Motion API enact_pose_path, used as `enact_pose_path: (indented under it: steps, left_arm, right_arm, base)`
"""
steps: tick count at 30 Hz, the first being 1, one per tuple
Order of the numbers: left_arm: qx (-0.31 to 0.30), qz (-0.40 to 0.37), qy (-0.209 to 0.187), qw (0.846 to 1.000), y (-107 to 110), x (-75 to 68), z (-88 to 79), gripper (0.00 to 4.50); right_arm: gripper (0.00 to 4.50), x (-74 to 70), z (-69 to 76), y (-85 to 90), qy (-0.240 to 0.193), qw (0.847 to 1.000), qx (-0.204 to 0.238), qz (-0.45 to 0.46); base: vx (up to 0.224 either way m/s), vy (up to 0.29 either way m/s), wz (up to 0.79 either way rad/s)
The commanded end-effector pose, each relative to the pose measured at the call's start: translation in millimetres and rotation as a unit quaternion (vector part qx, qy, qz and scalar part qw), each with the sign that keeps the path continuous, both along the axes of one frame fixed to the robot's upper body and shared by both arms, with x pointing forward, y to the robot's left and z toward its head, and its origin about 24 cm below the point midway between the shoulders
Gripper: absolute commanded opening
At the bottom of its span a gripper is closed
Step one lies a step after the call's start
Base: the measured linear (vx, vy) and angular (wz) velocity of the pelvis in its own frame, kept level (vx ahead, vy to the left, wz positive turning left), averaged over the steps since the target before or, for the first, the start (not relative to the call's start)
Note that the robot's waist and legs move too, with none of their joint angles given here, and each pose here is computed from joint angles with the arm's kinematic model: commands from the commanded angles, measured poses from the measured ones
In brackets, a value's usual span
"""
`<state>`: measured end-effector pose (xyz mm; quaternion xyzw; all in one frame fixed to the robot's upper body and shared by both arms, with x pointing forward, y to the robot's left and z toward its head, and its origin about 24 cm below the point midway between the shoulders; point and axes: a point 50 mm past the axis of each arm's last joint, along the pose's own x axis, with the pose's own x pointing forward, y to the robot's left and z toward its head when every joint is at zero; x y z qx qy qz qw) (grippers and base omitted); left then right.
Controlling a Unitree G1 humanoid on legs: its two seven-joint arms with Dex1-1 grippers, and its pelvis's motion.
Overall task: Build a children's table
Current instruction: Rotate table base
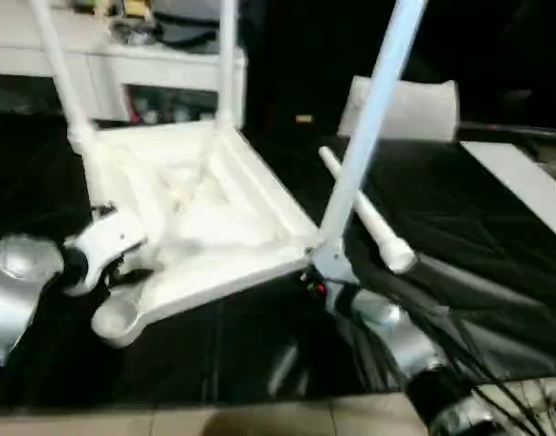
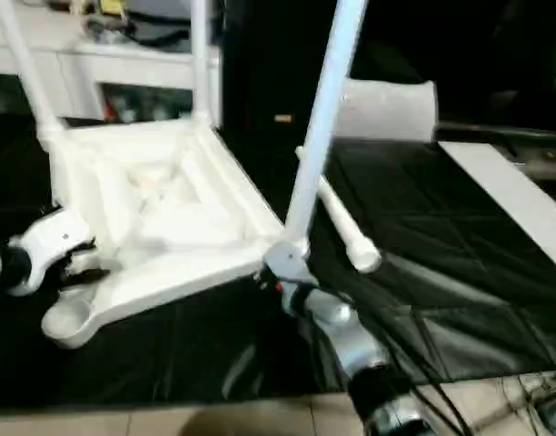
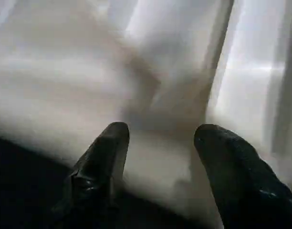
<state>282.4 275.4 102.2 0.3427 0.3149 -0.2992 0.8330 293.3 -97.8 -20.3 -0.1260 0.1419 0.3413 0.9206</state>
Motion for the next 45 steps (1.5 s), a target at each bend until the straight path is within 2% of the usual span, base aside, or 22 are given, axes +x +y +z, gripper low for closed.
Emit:
enact_pose_path:
  steps: [1,3,4,5,6,7,8,9,15,16,17,19,20,23,27,29,32,35,37,38,41,45]
  left_arm:
    - [-0.004,-0.008,-0.014,1.000,-3.7,5.2,3.2,2.31]
    - [-0.018,-0.005,-0.026,1.000,-4.4,7.8,7.1,2.09]
    - [-0.057,-0.006,-0.035,0.998,-9.2,8.3,12.9,1.98]
    - [-0.102,-0.015,-0.041,0.994,-15.0,6.5,19.1,1.92]
    - [-0.109,-0.017,-0.042,0.993,-16.0,6.1,20.2,1.92]
    - [-0.147,-0.019,-0.046,0.988,-20.0,2.6,26.1,1.78]
    - [-0.148,-0.019,-0.046,0.988,-19.9,2.0,26.2,1.78]
    - [-0.152,-0.015,-0.045,0.987,-19.0,-1.2,26.3,1.66]
    - [-0.102,-0.001,-0.067,0.993,-7.7,2.5,24.0,1.14]
    - [-0.100,0.005,-0.069,0.993,-5.9,4.5,24.6,1.11]
    - [-0.095,0.010,-0.073,0.993,-4.4,6.8,25.4,1.08]
    - [-0.091,0.017,-0.077,0.993,-3.4,9.0,27.1,0.86]
    - [-0.083,0.023,-0.083,0.993,-2.0,10.8,28.1,0.76]
    - [-0.076,0.034,-0.087,0.993,0.8,13.2,28.5,0.65]
    - [-0.055,0.040,-0.074,0.995,8.0,12.4,24.7,0.26]
    - [-0.048,0.040,-0.068,0.996,10.0,12.5,22.8,0.04]
    - [-0.028,0.039,-0.059,0.997,12.9,12.8,20.5,0.04]
    - [-0.017,0.031,-0.057,0.998,13.4,15.0,18.6,0.04]
    - [-0.023,0.021,-0.055,0.998,9.8,19.2,16.6,0.04]
    - [-0.023,0.021,-0.055,0.998,9.7,19.2,16.5,0.04]
    - [-0.014,0.004,-0.044,0.999,5.6,22.6,10.0,0.04]
    - [0.016,-0.020,-0.023,0.999,2.7,23.6,0.3,0.04]
  right_arm:
    - [4.50,-38.0,-56.2,-15.6,0.140,0.989,-0.046,-0.007]
    - [4.50,-38.2,-55.0,-14.3,0.132,0.991,-0.026,0.002]
    - [4.50,-37.3,-50.1,-14.8,0.116,0.993,0.008,0.003]
    - [4.50,-32.9,-37.9,-16.1,0.091,0.993,0.070,0.002]
    - [4.50,-32.1,-35.6,-16.6,0.086,0.993,0.081,0.002]
    - [4.50,-26.8,-18.3,-20.6,0.048,0.987,0.152,0.005]
    - [4.50,-26.0,-16.3,-21.0,0.045,0.986,0.159,0.005]
    - [4.50,-21.9,-6.2,-23.4,0.029,0.981,0.194,0.008]
    - [4.50,-17.6,-9.1,-25.1,0.030,0.986,0.164,0.013]
    - [4.50,-17.5,13.6,-33.5,0.002,0.985,0.172,0.018]
    - [4.50,-19.1,55.3,-41.3,-0.034,0.982,0.185,0.023]
    - [4.50,-38.8,117.3,-35.7,-0.069,0.975,0.199,0.068]
    - [4.50,-41.4,132.5,-30.9,-0.079,0.973,0.202,0.078]
    - [4.50,-40.2,146.6,-21.7,-0.093,0.968,0.214,0.095]
    - [4.50,-38.5,153.0,-6.5,-0.094,0.965,0.222,0.104]
    - [4.50,-42.2,153.4,-4.8,-0.063,0.975,0.193,0.089]
    - [4.50,-42.8,149.7,-3.6,-0.029,0.984,0.157,0.075]
    - [4.50,-41.7,136.6,-2.6,-0.003,0.991,0.104,0.081]
    - [4.50,-41.4,118.6,-2.4,0.024,0.995,0.040,0.086]
    - [4.50,-41.4,118.2,-2.4,0.024,0.995,0.039,0.086]
    - [4.50,-36.4,99.2,-0.7,0.062,0.996,0.006,0.058]
    - [4.50,-27.0,86.5,0.6,0.080,0.997,0.001,0.018]
  base:
    - [-0.044,-0.130,-0.18]
    - [-0.095,-0.033,-0.03]
    - [-0.098,-0.024,0.03]
    - [-0.078,0.005,0.01]
    - [-0.050,0.029,-0.03]
    - [-0.050,0.029,-0.03]
    - [0.000,0.000,0.00]
    - [0.000,0.000,0.00]
    - [0.000,0.000,0.00]
    - [0.000,0.000,0.00]
    - [0.079,0.001,0.05]
    - [0.098,0.024,0.00]
    - [0.079,0.019,-0.10]
    - [0.033,-0.008,-0.03]
    - [0.000,0.000,0.00]
    - [0.000,0.000,0.00]
    - [0.000,0.000,0.00]
    - [0.000,0.000,0.00]
    - [0.000,0.000,0.00]
    - [0.000,0.000,0.00]
    - [0.000,0.000,0.00]
    - [0.000,0.000,0.00]
